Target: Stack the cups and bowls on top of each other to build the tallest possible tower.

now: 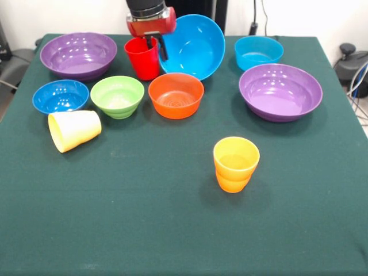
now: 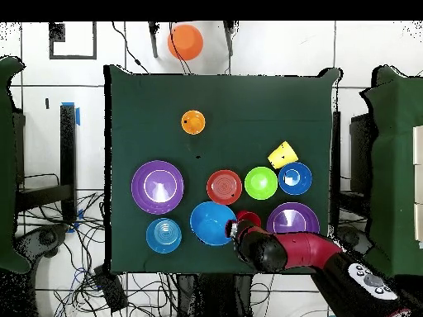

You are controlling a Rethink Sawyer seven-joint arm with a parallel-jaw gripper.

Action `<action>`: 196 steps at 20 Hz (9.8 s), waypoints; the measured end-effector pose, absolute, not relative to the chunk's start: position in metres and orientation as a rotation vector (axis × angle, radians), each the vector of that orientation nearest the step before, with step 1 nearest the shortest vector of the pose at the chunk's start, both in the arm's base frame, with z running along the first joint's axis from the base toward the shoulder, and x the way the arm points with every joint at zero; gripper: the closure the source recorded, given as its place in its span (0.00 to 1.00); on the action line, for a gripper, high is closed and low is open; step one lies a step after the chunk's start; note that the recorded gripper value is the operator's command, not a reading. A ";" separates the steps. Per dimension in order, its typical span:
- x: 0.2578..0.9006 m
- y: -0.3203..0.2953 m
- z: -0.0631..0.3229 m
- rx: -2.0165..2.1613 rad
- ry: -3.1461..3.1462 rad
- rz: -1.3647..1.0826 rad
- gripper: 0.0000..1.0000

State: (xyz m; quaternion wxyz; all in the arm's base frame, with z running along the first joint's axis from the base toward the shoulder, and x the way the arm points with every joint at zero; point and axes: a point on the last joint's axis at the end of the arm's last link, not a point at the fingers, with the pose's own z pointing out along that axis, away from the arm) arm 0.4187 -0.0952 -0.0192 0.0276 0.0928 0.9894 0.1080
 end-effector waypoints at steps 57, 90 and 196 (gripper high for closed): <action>0.489 -0.073 0.141 0.419 2.967 0.193 1.00; 0.454 -0.022 0.128 0.221 2.949 0.206 1.00; 0.672 -0.094 0.113 0.546 2.802 0.545 1.00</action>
